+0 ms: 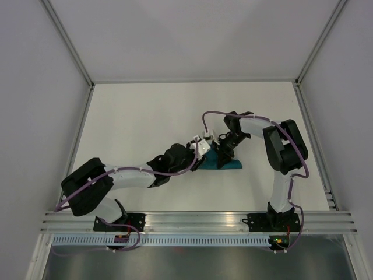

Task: Fold the napkin, place the utensils inside, and roll it up
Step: Roll the napkin at the center of the board.

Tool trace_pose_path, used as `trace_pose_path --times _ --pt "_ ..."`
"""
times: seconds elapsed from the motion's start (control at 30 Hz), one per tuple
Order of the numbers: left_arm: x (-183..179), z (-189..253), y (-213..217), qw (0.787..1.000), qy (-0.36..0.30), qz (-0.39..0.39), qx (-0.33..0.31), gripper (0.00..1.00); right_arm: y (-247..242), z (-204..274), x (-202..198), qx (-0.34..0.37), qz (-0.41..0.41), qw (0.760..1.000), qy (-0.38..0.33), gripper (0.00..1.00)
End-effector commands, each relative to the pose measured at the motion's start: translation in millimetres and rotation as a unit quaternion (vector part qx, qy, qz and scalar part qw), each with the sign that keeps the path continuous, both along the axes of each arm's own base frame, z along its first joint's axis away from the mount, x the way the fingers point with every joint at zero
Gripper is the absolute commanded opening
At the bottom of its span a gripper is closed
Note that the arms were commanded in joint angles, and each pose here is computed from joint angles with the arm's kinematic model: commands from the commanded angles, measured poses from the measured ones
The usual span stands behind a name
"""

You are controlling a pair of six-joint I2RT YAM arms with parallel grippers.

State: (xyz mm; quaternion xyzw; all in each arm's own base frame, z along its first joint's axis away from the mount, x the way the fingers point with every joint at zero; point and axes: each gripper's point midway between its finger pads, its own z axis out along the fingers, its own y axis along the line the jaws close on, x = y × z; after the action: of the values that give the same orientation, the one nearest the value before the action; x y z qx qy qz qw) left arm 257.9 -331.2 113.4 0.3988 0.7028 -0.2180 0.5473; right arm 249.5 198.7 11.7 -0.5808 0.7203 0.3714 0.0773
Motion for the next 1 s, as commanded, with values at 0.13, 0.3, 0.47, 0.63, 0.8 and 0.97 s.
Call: trace_pose_path --times 0.13,0.3,0.47,0.63,0.8,0.97 --pt "-24.3 -29.7 -54.0 0.985 -0.068 -0.112 0.117 0.52 -25.4 -52.6 -13.1 -0.081 0.027 0.996 0.032 0.00" --pt "-33.9 -60.1 -67.9 0.973 -0.075 -0.142 0.166 0.56 -25.4 -52.6 -10.8 -0.082 0.024 0.996 0.034 0.01" --pt "-31.1 -71.2 -65.4 0.969 -0.090 -0.138 0.184 0.58 -25.9 -53.2 -10.9 -0.084 0.024 0.996 0.034 0.00" --pt "-25.6 -86.8 -59.6 0.961 -0.100 -0.136 0.219 0.60 -26.0 -53.4 -9.9 -0.085 0.022 0.995 0.037 0.00" --pt "-19.8 -95.3 -51.6 0.952 -0.115 -0.131 0.252 0.60 -26.2 -53.6 -9.4 -0.087 0.021 0.995 0.038 0.01" --pt "-23.7 -107.9 -44.6 0.943 -0.106 -0.146 0.280 0.55 -27.3 -53.4 -8.4 -0.089 0.019 0.995 0.039 0.01"
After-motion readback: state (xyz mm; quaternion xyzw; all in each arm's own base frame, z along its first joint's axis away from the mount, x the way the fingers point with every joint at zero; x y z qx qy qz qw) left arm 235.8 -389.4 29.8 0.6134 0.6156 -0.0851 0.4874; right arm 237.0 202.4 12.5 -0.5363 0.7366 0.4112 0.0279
